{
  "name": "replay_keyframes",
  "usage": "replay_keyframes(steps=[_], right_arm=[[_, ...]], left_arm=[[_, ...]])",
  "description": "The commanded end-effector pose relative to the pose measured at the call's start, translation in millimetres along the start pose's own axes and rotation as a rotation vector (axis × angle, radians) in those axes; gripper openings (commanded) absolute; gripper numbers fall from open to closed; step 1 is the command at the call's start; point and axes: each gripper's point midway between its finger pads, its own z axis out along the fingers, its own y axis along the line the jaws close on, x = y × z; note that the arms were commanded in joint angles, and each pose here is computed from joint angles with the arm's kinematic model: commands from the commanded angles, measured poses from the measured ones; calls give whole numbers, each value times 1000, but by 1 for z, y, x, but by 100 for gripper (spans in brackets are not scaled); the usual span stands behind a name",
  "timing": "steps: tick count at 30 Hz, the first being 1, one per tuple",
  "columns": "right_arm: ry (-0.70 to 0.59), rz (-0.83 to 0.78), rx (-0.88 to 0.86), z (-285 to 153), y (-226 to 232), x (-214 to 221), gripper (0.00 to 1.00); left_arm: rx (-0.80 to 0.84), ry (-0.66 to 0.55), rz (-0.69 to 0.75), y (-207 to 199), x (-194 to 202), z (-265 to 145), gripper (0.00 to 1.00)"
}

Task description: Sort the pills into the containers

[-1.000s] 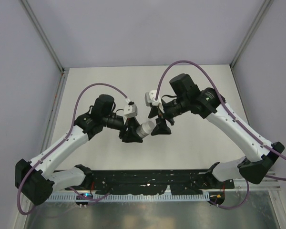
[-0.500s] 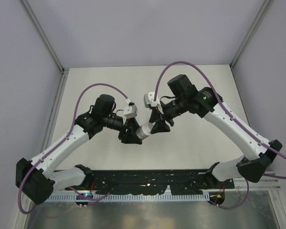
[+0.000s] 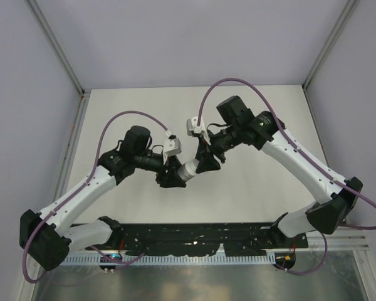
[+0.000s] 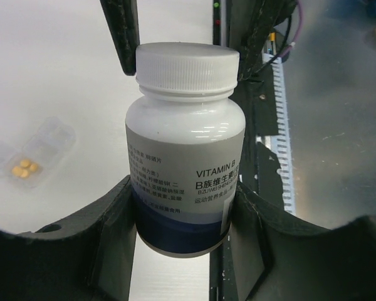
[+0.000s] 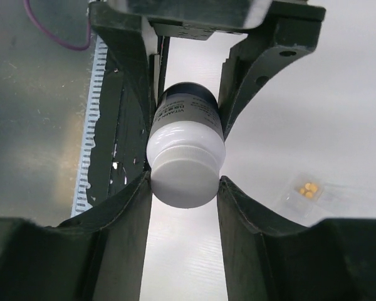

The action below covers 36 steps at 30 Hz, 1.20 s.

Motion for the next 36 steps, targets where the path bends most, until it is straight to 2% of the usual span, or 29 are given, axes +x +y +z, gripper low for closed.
replay_keyframes(steps=[1,5,12,23,30,32,36], right_arm=[[-29,82,1,7,-13,-7,27],[-52,155,6,8,-28,-9,26],[-76,340,-12,18,-56,1,25],[-88,591,-26,35,-94,21,31],[-96,651,-55,41,-98,23,48],[-100,638,-61,39,-96,21,53],[-106,559,-16,29,-93,18,68]], left_arm=[[-207,-61,100,28,-23,-11,0],[-361,-71,104,50,-24,-21,0],[-532,-68,116,75,-20,-29,0],[-741,26,272,90,-17,-34,0],[-838,78,319,101,-15,-36,0],[-845,85,317,103,-14,-36,0],[-842,89,317,104,-12,-36,0]])
